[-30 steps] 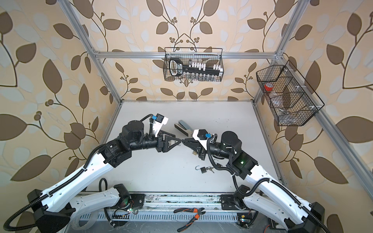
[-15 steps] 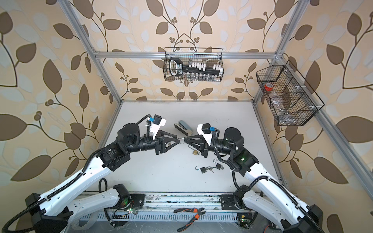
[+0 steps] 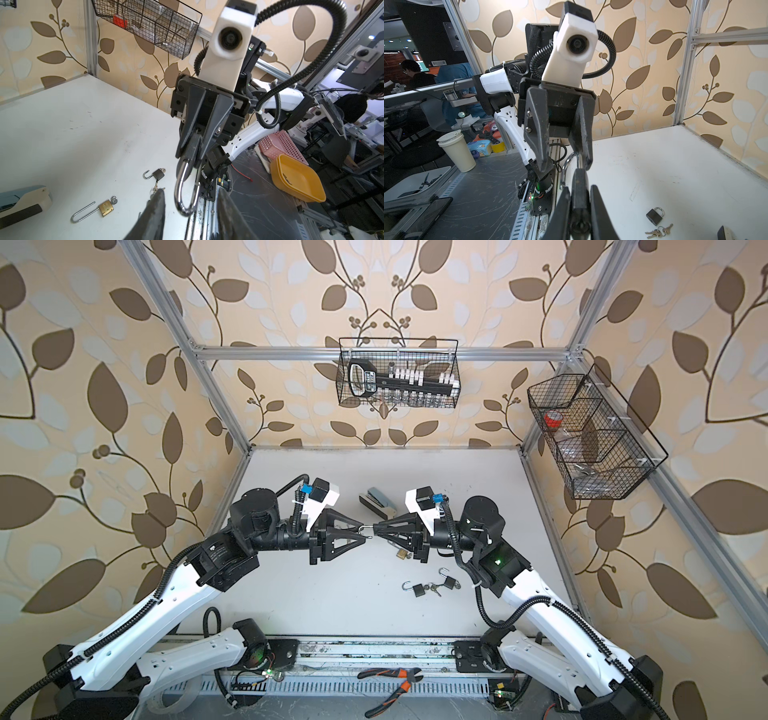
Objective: Lock with the key
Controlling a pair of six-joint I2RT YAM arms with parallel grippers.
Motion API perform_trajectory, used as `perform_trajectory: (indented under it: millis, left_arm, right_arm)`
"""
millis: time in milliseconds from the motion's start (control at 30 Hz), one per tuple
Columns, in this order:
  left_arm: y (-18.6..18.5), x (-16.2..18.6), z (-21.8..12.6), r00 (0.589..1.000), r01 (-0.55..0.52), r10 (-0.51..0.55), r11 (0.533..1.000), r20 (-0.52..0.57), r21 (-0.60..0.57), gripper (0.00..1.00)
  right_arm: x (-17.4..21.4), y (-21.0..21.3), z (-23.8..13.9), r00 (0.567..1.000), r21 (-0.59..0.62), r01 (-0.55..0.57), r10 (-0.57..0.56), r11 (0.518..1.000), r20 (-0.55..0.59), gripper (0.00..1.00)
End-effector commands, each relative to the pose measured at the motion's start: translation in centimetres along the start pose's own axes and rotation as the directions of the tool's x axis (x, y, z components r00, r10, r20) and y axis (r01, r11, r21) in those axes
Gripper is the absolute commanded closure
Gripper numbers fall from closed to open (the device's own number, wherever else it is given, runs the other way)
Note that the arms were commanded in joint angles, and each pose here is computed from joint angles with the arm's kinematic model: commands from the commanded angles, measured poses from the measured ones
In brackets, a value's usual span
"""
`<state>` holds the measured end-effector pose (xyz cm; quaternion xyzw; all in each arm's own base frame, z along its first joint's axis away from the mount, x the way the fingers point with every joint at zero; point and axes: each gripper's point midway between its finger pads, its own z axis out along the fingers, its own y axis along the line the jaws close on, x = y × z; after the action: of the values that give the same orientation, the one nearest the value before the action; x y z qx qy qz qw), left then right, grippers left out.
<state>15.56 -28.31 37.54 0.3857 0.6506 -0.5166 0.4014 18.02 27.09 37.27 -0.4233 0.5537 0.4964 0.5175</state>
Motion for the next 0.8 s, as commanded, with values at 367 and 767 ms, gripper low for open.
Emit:
perform_trajectory:
  millis: [367,767]
  left_arm:
    - [-1.6,-1.7,-0.8,0.998,-0.052,0.051,0.998,0.032,0.043,0.86]
    - [-1.5,-2.1,-1.2,0.997,-0.061,0.06,0.998,0.046,0.014,0.77]
  right_arm:
    - [-2.0,1.5,-0.3,0.998,-0.066,0.05,-0.047,0.997,0.043,1.0]
    - [-1.7,2.0,-0.3,0.999,-0.098,0.042,-0.039,0.994,0.033,1.0]
